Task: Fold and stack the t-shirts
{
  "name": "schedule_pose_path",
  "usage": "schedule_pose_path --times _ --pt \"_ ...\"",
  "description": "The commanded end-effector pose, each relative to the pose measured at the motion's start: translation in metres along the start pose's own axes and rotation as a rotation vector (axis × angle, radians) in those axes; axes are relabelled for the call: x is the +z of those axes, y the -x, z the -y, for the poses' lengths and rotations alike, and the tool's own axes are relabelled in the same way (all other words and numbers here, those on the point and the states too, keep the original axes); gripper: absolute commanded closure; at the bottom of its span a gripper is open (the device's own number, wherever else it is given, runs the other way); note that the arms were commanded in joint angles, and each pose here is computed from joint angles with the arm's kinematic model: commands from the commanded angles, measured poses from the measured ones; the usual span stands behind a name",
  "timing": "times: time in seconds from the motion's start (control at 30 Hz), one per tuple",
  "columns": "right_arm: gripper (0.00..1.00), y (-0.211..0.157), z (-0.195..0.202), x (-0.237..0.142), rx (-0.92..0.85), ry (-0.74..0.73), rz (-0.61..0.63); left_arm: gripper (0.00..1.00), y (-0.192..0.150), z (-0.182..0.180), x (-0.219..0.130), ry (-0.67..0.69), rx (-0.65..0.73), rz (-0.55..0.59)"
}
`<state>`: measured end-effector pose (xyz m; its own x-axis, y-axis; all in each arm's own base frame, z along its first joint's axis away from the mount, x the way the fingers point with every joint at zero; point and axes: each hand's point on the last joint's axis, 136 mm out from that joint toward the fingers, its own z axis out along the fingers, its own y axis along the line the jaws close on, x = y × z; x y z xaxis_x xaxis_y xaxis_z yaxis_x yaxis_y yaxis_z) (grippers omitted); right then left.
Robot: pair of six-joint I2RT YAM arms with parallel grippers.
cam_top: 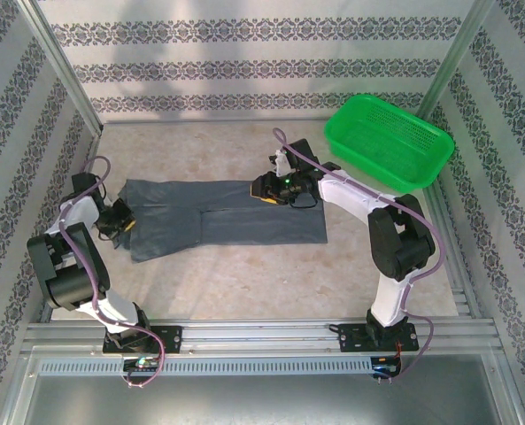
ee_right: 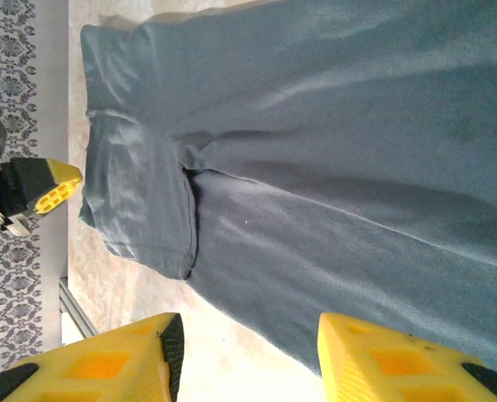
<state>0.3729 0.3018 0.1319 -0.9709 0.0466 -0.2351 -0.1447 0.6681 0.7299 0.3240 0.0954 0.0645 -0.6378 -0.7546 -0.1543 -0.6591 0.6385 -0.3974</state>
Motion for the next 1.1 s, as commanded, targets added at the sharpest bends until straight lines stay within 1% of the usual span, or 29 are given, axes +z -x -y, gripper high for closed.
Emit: schedule_pose_path --times 0.0,0.2,0.3,0.37,0.47,0.53,0.57,0.67,0.83,0.93,1.07 --pt "0.53 0.008 0.001 -0.004 0.013 -0.015 0.017 1.0 0.014 0.013 -0.02 -0.001 -0.017 0.057" --pt "0.53 0.01 0.005 -0.007 0.025 -0.025 0.021 1.0 0.032 0.02 -0.023 -0.003 -0.046 0.084" --pt "0.53 0.01 0.005 -0.008 0.027 -0.023 0.021 0.99 0.029 0.014 -0.021 0.035 -0.039 0.06" --pt "0.53 0.009 0.006 -0.009 0.028 -0.025 0.021 0.88 0.021 0.006 -0.018 0.072 -0.024 0.041" --pt "0.53 0.008 0.008 -0.009 0.031 -0.024 0.019 0.76 0.007 -0.004 -0.009 0.088 -0.003 -0.002" --pt "0.53 0.006 0.009 -0.008 0.035 -0.026 0.016 0.7 0.001 -0.009 -0.004 0.102 0.009 -0.026" --pt "0.53 0.006 0.009 -0.008 0.035 -0.026 0.016 0.69 -0.002 -0.013 -0.001 0.118 0.019 -0.04" --pt "0.53 0.008 0.009 -0.007 0.035 -0.022 0.014 0.67 -0.006 -0.021 0.005 0.144 0.038 -0.058" --pt "0.53 0.011 0.008 -0.005 0.037 -0.018 0.014 0.67 -0.013 -0.02 0.016 0.115 0.033 -0.092" --pt "0.53 0.012 0.008 -0.004 0.036 -0.019 0.014 0.69 -0.016 -0.021 0.02 0.114 0.034 -0.104" --pt "0.53 0.012 0.009 -0.003 0.038 -0.021 0.012 0.76 -0.017 -0.02 0.021 0.107 0.034 -0.111"
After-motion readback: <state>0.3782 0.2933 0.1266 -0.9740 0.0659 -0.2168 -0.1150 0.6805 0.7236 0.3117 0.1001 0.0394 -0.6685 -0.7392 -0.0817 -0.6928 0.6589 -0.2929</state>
